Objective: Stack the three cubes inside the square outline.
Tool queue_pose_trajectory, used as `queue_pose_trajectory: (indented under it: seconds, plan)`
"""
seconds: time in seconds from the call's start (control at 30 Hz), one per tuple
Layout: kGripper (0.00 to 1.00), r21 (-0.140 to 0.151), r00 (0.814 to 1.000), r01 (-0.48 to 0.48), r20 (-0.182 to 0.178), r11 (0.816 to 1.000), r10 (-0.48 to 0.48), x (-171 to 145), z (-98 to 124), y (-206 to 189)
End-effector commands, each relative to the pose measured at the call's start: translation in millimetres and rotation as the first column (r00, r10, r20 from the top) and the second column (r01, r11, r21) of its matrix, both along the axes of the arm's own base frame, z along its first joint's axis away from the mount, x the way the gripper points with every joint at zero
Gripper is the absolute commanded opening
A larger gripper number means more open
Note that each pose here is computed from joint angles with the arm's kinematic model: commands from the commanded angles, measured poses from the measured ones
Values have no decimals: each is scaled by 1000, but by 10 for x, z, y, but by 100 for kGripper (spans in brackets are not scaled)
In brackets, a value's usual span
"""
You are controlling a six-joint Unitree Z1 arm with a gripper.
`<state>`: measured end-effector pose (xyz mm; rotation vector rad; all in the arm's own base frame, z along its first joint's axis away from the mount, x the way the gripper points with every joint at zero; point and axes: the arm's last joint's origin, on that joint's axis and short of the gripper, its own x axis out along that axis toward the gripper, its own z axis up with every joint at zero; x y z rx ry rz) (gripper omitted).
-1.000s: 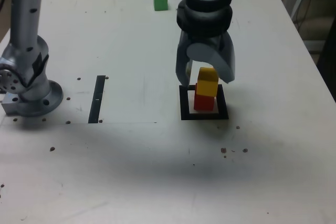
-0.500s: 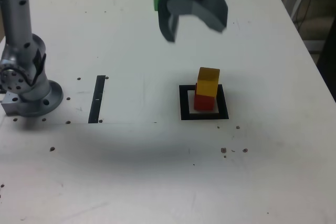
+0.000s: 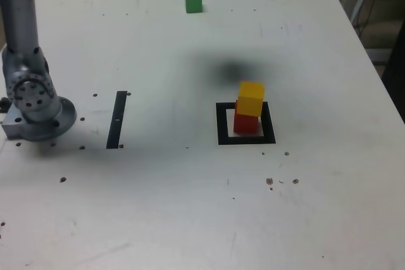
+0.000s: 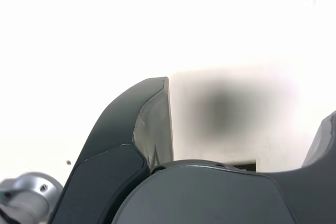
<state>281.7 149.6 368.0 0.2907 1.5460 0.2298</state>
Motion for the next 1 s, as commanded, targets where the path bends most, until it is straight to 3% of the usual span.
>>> queue_pose_trajectory:
  seconds: [0.0, 0.13, 0.27, 0.47, 0.77, 0.97]
  plan:
    - [99, -5, 1000, -20, -22, 1000, 20, 2, -28, 159]
    - [99, -5, 994, -79, -73, 997, 78, -36, -78, 534]
    - [99, 17, 982, -140, -123, 990, 141, -91, -138, 825]
    - [99, 31, 959, -236, -155, 971, 237, -211, -237, 1232]
    - [99, -12, 934, -288, -222, 958, 278, -248, -593, 1780]
    - [99, -73, 935, -295, -225, 953, 273, -220, -820, 2038]
